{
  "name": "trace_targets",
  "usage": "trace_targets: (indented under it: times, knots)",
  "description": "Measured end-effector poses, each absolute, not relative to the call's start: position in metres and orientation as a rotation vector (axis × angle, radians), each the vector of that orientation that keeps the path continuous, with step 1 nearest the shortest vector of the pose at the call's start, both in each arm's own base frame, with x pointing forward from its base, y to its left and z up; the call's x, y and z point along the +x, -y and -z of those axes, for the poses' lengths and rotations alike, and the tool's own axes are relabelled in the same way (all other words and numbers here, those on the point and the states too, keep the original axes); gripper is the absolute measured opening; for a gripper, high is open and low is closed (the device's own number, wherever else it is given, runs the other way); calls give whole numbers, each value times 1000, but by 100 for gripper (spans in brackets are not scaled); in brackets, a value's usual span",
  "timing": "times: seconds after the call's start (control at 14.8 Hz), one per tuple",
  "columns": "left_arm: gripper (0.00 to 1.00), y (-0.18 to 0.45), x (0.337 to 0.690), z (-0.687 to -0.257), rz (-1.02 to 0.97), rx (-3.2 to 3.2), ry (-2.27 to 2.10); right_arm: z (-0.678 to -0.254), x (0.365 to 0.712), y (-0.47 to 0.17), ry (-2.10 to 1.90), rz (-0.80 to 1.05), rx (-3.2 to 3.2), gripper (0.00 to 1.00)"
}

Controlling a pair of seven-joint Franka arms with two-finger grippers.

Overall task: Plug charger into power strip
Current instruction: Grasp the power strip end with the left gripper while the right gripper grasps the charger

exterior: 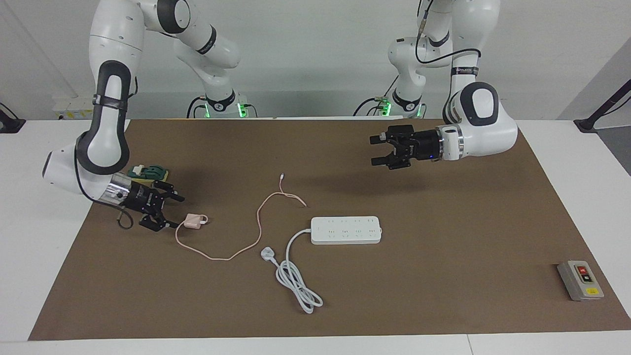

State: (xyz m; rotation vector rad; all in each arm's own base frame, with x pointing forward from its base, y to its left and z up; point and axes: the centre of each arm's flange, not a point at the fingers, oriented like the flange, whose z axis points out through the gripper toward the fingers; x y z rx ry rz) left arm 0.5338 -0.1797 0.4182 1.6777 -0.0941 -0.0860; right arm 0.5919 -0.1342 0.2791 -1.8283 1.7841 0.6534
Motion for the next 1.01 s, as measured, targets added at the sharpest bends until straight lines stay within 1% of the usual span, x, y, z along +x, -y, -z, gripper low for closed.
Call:
trace_targets:
  times: [0.13, 0.27, 0.61, 0.88, 1.01]
  knots:
    - [100, 185, 536, -385, 78, 1631, 102, -276, 597, 126, -1783, -634, -1818, 100]
    - [100, 191, 537, -364, 86, 1618, 100, -274, 600, 115, -1774, -631, -1824, 100]
    - [99, 217, 535, -348, 75, 1545, 57, -261, 599, 108, -1737, -631, -1866, 100]
    - [99, 254, 525, -337, 71, 1566, 10, -252, 594, 112, -1726, -631, -1878, 100]
    - [99, 258, 523, -335, 73, 1572, 6, -250, 593, 112, -1721, -621, -1867, 100]
